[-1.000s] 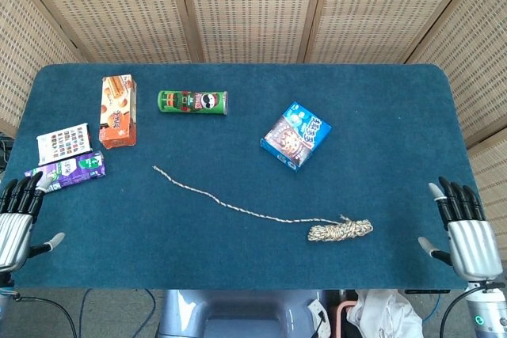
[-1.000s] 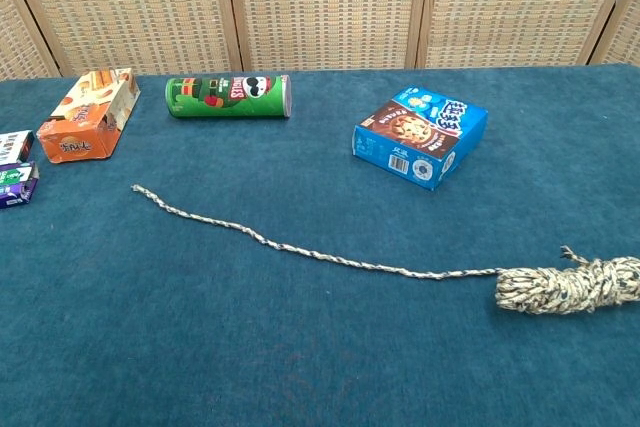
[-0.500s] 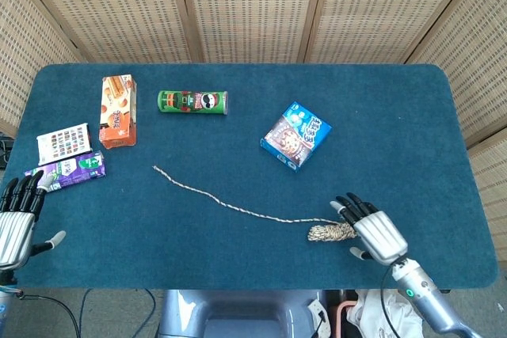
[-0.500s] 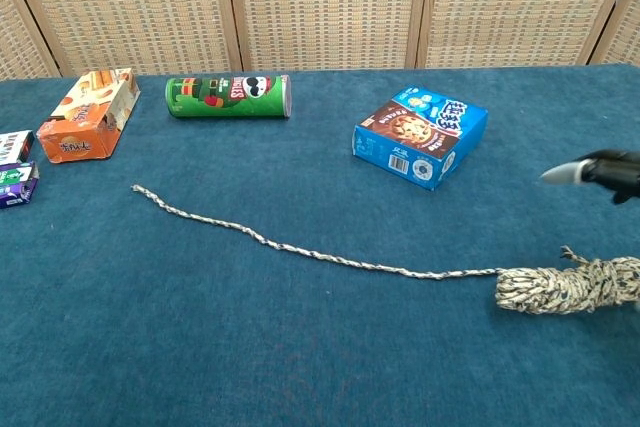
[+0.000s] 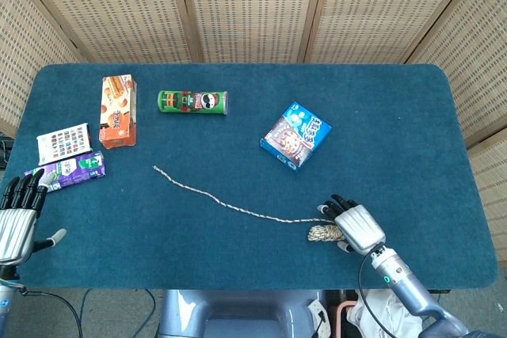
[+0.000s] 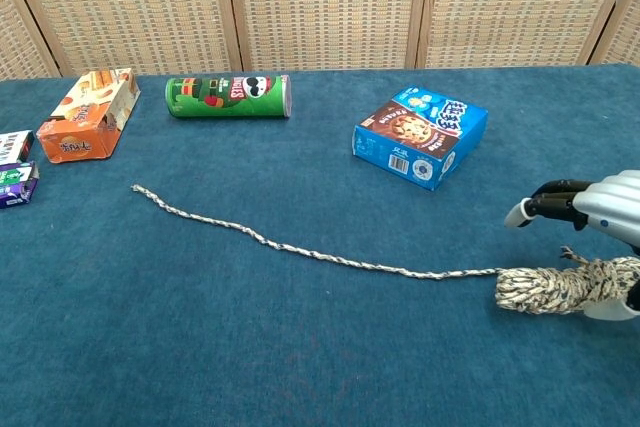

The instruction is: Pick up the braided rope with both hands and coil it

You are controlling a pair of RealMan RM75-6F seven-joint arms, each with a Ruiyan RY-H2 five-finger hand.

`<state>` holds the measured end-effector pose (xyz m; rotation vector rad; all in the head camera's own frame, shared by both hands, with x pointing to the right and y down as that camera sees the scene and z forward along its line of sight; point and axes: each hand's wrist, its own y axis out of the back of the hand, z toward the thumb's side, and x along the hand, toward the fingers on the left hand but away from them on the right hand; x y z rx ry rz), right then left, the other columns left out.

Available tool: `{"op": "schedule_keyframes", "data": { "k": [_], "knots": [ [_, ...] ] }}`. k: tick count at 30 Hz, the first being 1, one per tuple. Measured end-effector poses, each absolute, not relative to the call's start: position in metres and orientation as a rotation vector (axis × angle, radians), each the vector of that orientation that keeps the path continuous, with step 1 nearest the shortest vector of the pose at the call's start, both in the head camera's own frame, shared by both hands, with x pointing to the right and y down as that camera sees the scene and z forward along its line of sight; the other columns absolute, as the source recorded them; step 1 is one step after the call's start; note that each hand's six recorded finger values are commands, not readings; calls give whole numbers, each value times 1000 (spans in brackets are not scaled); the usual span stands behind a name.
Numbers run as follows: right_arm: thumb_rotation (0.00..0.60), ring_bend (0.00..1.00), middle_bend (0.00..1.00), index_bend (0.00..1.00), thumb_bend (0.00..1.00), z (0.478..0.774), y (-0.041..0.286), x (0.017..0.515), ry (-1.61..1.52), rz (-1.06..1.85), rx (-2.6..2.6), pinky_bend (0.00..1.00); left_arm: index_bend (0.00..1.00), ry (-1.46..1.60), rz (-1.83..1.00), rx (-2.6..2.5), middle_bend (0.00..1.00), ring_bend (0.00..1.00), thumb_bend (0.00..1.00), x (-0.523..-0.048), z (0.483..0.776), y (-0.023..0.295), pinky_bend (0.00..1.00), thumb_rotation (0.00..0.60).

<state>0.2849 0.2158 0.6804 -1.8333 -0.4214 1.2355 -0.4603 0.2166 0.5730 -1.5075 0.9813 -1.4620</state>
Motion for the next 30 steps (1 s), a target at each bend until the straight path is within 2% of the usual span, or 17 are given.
{"op": "schedule_keyframes", "data": {
  "k": [6,13,21,27,30],
  "knots": [
    [600,130,228,211,9,685,219,294,-350,1288,-1825,349,0,971,-1463,-1510,0,0,0,-459,575,217,0,600],
    [600,191,304,310,91,691,217,296,-340,1298,-1803,400,0,981,-1465,-1506,0,0,0,-461,574,216,0,600],
    [600,214,332,361,141,699,216,304,-328,1330,-1786,420,0,983,-1466,-1504,0,0,0,-462,574,216,0,600],
    [600,287,415,478,194,701,215,305,-356,1324,-1796,505,0,980,-1468,-1505,0,0,0,-461,575,216,0,600],
    [600,357,491,558,275,700,213,305,-385,1310,-1797,580,0,976,-1473,-1503,0,0,0,-461,576,216,0,600]
  ]
}}
